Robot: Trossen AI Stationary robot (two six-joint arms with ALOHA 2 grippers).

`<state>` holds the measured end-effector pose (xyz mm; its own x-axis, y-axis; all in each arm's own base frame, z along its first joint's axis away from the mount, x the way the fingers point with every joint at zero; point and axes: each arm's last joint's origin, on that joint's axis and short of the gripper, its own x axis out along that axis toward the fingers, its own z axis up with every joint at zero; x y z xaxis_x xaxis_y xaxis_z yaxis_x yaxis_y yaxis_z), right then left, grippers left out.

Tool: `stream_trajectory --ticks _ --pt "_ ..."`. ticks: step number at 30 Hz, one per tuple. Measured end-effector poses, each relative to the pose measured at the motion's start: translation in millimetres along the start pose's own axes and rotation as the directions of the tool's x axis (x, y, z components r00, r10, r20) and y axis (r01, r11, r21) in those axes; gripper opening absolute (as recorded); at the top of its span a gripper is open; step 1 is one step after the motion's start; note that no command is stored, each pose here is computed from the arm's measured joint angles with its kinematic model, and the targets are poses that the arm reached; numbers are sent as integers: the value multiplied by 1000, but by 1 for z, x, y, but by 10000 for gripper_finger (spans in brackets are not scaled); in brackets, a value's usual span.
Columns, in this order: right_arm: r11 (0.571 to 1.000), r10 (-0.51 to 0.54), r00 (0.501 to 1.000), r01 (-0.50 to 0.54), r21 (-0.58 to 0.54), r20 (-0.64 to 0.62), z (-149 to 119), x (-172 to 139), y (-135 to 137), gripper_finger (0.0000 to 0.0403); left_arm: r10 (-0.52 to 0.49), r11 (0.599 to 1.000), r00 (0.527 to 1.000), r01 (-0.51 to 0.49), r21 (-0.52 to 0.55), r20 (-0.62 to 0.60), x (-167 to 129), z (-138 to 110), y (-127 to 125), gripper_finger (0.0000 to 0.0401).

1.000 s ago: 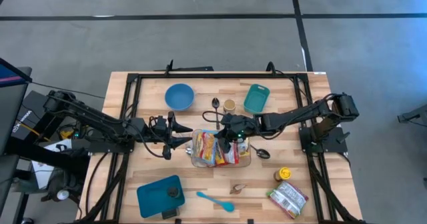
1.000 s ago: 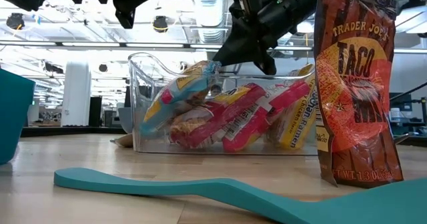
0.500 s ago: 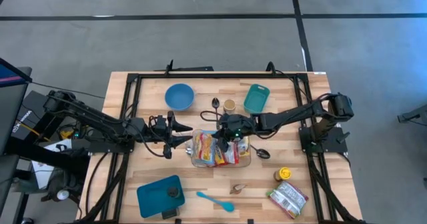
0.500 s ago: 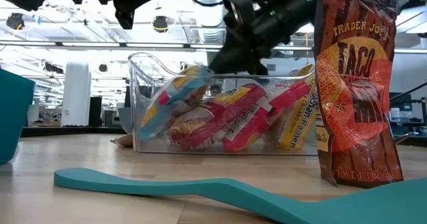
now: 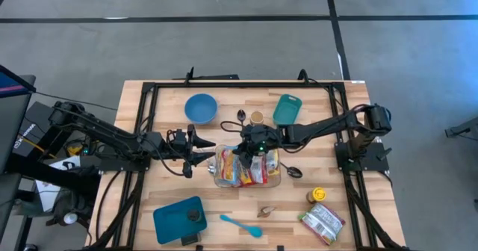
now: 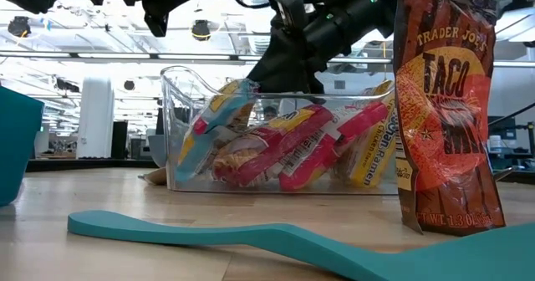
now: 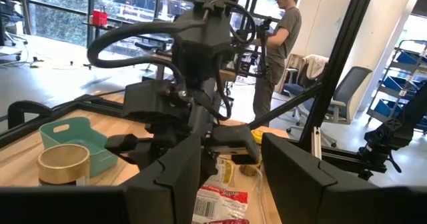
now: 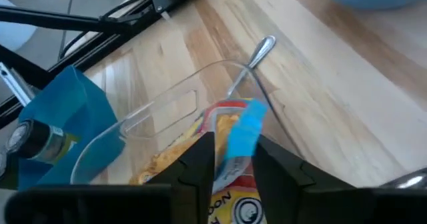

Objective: Pick & Place Food Item
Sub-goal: Put the light blue noodle pack into the transparent bin

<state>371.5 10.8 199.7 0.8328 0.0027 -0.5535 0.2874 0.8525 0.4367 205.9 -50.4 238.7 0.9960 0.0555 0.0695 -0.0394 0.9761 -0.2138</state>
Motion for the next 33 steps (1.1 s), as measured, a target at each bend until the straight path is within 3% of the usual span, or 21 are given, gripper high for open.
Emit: stream_trajectory --ticks 9,24,29,33 --pt "998 -56 997 54 -39 -49 1 -4 -11 122 0 1000 1000 0 0 -1 0 0 0 154" --pt "996 -34 998 30 -81 -50 7 -30 3 122 5 1000 1000 -5 0 0 0 0 0 154" --pt "992 -5 999 -2 -125 -54 2 -30 13 99 9 1000 1000 -9 0 1 0 0 0 154" --pt "987 7 998 -16 -162 -58 -2 -31 19 55 9 1000 1000 -9 0 1 0 0 0 154"
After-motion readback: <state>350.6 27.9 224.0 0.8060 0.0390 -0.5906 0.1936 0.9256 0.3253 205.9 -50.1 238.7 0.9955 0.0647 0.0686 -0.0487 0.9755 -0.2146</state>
